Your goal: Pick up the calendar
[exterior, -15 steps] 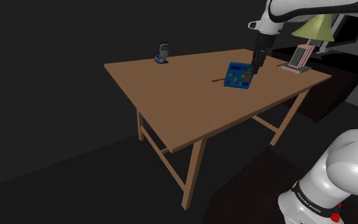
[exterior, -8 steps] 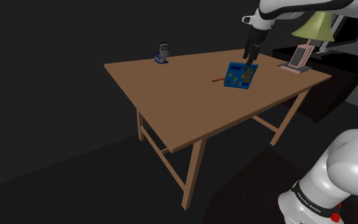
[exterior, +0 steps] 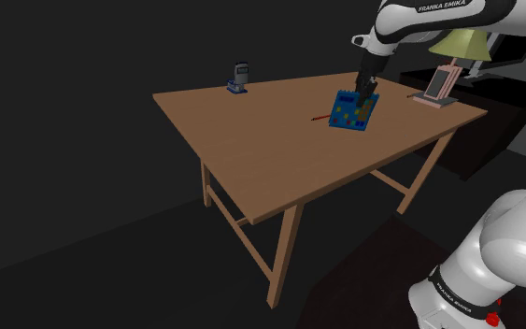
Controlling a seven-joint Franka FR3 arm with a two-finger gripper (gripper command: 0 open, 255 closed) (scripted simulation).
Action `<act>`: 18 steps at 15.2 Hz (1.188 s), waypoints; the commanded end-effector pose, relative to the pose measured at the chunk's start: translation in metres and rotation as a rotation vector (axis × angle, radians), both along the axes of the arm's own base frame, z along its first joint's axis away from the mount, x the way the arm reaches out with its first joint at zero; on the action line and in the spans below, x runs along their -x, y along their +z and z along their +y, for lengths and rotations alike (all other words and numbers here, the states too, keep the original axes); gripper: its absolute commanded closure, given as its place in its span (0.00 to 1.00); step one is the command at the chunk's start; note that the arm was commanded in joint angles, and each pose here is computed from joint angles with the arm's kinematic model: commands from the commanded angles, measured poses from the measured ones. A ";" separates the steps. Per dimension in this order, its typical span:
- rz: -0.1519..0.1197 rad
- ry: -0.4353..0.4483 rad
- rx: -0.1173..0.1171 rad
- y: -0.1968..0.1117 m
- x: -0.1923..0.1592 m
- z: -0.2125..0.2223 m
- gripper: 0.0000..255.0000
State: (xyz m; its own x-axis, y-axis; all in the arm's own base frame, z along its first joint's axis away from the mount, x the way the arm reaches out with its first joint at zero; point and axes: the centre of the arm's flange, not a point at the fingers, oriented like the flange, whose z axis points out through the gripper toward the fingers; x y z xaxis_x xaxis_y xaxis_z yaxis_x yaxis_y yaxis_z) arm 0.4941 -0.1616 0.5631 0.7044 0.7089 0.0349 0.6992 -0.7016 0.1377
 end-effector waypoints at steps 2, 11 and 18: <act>0.000 0.000 0.000 -0.001 0.000 0.000 1.00; 0.000 0.000 0.000 0.009 0.000 0.000 1.00; 0.000 0.000 0.000 0.046 0.000 0.000 1.00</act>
